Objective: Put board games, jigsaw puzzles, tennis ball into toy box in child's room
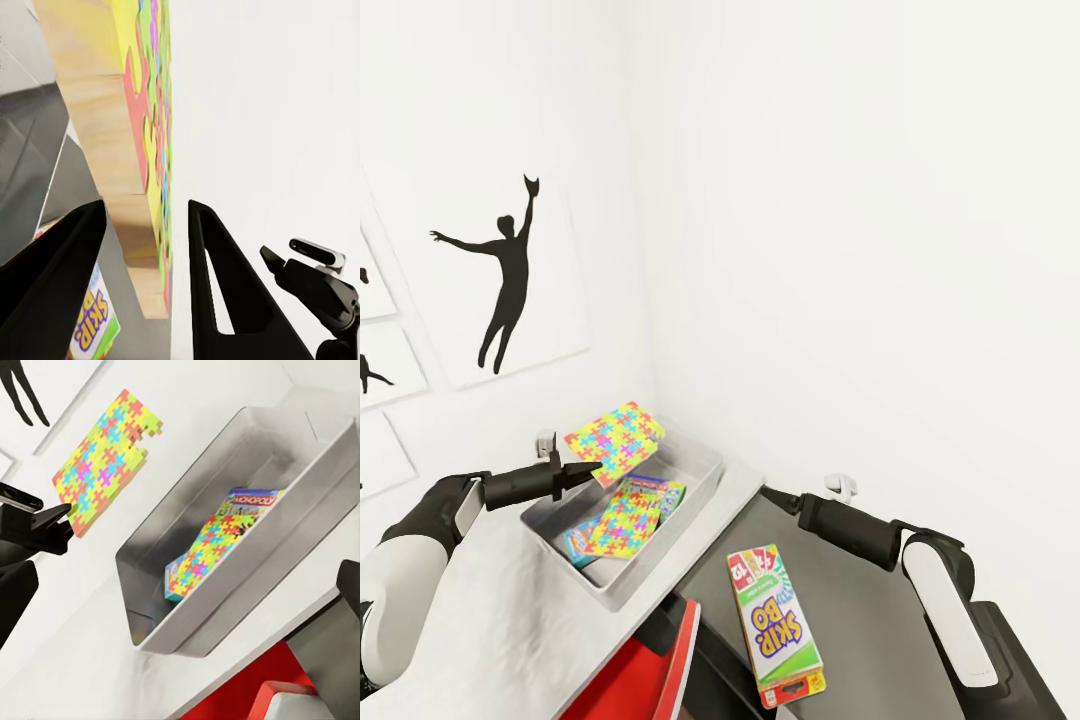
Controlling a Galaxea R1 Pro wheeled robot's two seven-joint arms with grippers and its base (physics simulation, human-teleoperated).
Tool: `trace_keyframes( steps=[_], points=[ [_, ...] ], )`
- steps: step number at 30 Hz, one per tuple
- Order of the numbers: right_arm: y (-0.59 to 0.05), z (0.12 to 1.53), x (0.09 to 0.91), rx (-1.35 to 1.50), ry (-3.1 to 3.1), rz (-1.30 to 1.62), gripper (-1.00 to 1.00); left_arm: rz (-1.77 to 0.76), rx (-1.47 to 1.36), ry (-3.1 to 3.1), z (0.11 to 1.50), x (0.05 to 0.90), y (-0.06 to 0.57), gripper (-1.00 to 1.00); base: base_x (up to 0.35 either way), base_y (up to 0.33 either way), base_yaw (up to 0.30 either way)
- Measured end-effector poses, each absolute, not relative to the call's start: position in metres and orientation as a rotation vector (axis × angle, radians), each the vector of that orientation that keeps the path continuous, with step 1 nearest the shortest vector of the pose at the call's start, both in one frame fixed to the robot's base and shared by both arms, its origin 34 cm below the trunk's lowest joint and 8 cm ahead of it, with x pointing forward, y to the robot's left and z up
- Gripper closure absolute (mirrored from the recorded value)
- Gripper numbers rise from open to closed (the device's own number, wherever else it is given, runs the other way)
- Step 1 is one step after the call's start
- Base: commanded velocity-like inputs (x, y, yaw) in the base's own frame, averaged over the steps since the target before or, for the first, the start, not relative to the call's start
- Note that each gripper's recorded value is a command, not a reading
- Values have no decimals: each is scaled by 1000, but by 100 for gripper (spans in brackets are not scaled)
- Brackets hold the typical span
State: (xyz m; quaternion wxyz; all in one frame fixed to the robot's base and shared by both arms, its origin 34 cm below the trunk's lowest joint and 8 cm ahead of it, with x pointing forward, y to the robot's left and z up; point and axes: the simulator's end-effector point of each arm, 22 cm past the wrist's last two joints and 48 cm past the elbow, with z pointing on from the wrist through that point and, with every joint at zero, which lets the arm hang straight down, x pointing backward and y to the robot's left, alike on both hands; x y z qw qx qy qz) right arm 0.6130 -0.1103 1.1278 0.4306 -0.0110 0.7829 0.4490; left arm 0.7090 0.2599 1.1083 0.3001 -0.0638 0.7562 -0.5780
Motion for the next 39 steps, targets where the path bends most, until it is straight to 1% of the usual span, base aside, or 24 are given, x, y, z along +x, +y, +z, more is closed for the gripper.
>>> trace_keyframes(
  steps=[9, 14, 18, 23, 30, 39],
  points=[
    [-111, 1128, 613, -27, 1953, 1119, -100, -1516, -189, 2041, 1100, 709, 260, 100, 22, 0, 0],
    [-111, 1127, 613, -28, 1955, 1117, -100, -1285, -287, 2203, 1063, 736, 246, 100, 0, 0, 0],
    [-111, 1127, 613, -28, 1954, 1117, -100, -1163, -451, 2225, 1059, 765, 235, 100, 0, 0, 0],
    [-112, 1127, 613, -29, 1955, 1116, -100, -1049, -528, 2199, 1048, 781, 239, 100, 0, 0, 0],
    [-114, 1127, 613, -32, 1956, 1116, -100, -1017, -545, 2219, 1031, 779, 237, 100, 0, 0, 0],
    [-114, 1127, 613, -32, 1956, 1116, -100, -1036, -563, 2276, 1004, 764, 224, 100, 0, 0, 0]
  ],
)
